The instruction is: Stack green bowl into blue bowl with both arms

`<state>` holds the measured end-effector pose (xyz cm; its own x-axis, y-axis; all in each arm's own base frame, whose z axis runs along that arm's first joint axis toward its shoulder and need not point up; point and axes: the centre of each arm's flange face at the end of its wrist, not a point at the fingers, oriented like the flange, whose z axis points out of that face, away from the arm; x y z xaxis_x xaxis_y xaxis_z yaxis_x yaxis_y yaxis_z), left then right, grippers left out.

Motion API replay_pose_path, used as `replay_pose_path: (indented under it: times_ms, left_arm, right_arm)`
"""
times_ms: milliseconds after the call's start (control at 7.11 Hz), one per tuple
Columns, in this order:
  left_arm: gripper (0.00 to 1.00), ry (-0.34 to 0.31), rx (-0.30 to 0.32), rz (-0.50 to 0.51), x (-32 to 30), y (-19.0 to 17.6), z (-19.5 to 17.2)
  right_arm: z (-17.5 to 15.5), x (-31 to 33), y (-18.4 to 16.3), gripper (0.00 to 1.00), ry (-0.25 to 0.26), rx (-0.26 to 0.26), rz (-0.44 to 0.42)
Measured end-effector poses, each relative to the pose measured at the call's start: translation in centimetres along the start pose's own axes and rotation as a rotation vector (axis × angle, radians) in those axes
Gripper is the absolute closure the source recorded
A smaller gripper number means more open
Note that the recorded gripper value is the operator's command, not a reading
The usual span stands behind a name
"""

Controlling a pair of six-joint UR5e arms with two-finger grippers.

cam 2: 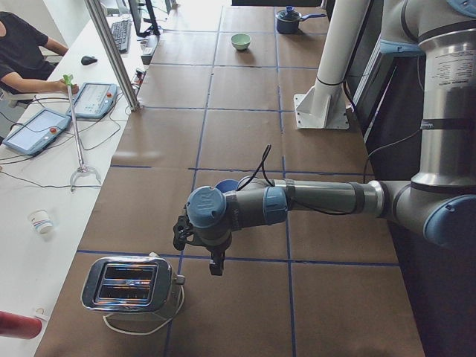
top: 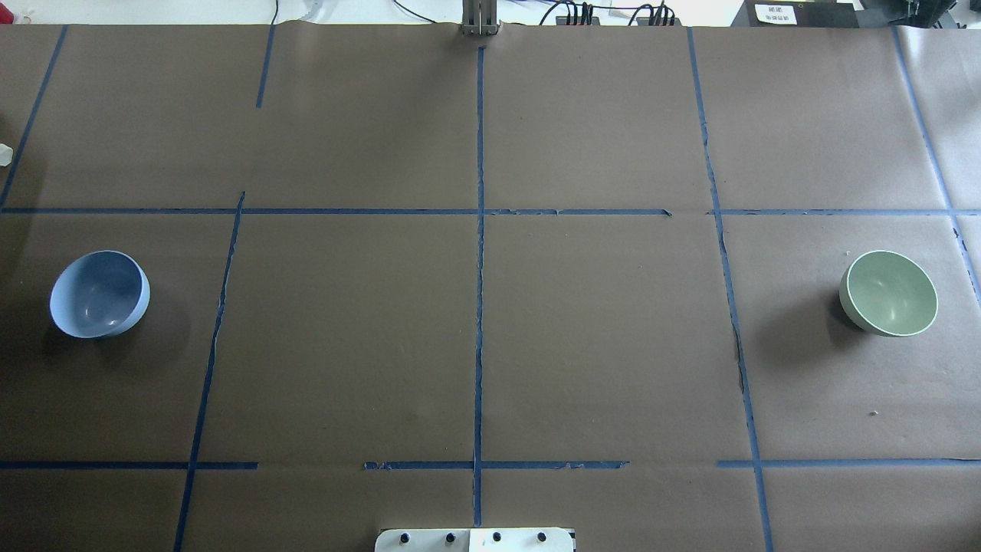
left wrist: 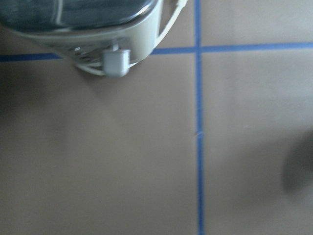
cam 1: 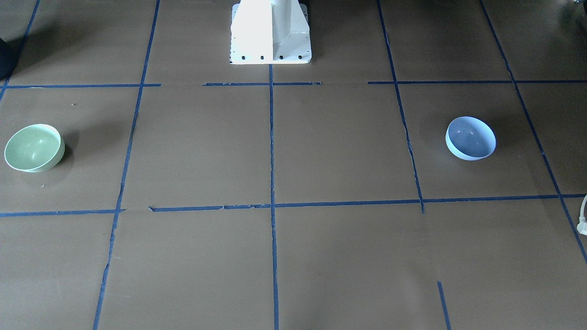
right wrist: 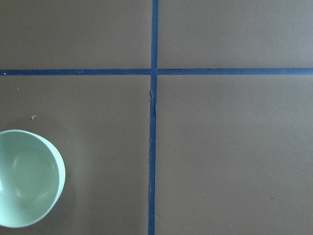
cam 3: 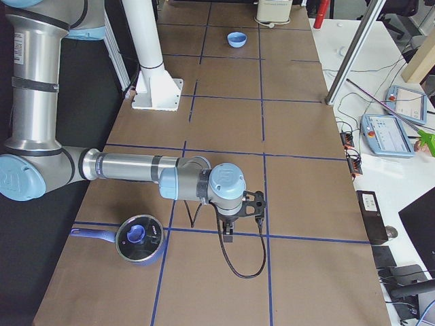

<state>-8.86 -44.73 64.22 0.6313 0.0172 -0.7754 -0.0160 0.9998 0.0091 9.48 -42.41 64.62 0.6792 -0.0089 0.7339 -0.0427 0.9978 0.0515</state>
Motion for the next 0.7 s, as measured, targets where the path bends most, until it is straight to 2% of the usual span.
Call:
replay_pose_path:
  times_ms: [422,703]
  left_arm:
    - [0.0,0.054,0.063,-0.071,6.9,0.0,4.2]
    - [0.0,0.087,0.063,-0.102,9.8,1.4,7.6]
  right_arm:
    - [-0.6,-0.6,-0.1,0.0,0.001,0.011,-0.011]
    - [-0.6,-0.7,-0.1,0.0,0.001,0.013,-0.013]
